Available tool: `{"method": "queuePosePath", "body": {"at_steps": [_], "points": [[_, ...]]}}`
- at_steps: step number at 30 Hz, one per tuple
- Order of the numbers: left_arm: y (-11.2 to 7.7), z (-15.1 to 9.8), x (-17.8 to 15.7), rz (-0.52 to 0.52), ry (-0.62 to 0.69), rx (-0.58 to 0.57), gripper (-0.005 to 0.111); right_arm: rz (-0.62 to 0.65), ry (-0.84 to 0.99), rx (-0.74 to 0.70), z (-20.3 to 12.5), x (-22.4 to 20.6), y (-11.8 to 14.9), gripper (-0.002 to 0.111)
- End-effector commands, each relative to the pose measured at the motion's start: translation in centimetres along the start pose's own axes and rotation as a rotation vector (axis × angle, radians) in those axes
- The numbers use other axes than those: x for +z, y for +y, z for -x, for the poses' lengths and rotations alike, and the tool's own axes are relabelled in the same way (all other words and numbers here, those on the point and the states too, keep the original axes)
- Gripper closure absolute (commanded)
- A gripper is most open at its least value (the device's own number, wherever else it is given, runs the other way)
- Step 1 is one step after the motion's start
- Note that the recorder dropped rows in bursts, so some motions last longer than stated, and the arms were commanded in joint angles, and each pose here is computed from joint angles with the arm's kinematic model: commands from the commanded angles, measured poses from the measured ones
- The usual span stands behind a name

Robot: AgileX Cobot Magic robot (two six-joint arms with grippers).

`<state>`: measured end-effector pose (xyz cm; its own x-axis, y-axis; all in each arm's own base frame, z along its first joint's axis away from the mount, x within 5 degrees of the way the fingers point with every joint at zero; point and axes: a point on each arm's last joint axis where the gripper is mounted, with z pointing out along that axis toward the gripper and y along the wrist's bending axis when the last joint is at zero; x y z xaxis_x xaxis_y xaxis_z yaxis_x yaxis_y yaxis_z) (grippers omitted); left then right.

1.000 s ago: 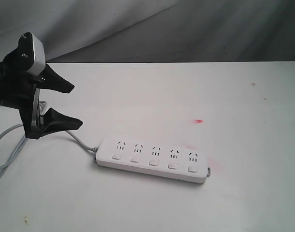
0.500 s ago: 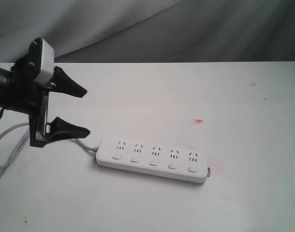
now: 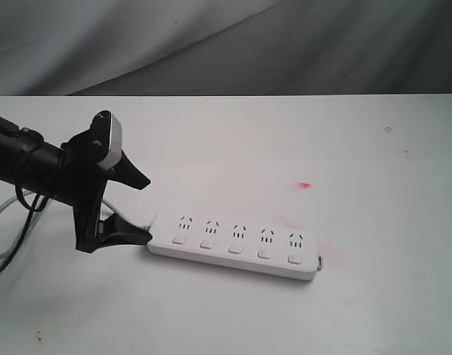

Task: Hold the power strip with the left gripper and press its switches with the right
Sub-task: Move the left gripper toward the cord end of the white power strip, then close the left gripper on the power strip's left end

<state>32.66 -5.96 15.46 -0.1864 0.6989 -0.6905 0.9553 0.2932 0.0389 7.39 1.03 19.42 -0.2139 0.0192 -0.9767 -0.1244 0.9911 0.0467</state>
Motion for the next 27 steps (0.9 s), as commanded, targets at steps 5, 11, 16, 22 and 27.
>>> {"method": "queuePosePath", "body": {"at_steps": [5, 11, 16, 22, 27], "points": [[1.4, -0.2, 0.7, 0.014, 0.031, 0.04, 0.018, -0.004, -0.003, 0.007, 0.0, 0.0, 0.0, 0.108], [2.0, -0.2, 1.2, -0.021, 0.042, 0.075, 0.018, -0.004, -0.003, 0.007, 0.0, 0.0, 0.0, 0.108], [1.6, -0.6, 2.2, -0.064, 0.06, 0.085, 0.02, -0.004, -0.003, 0.007, 0.0, 0.0, 0.0, 0.108], [1.3, -0.8, 3.4, -0.081, 0.09, 0.104, 0.022, -0.004, -0.003, 0.007, 0.0, 0.0, 0.0, 0.108], [1.3, -1.3, 4.1, -0.092, 0.092, 0.081, 0.022, -0.004, -0.003, 0.007, 0.0, 0.0, 0.0, 0.108]]}}
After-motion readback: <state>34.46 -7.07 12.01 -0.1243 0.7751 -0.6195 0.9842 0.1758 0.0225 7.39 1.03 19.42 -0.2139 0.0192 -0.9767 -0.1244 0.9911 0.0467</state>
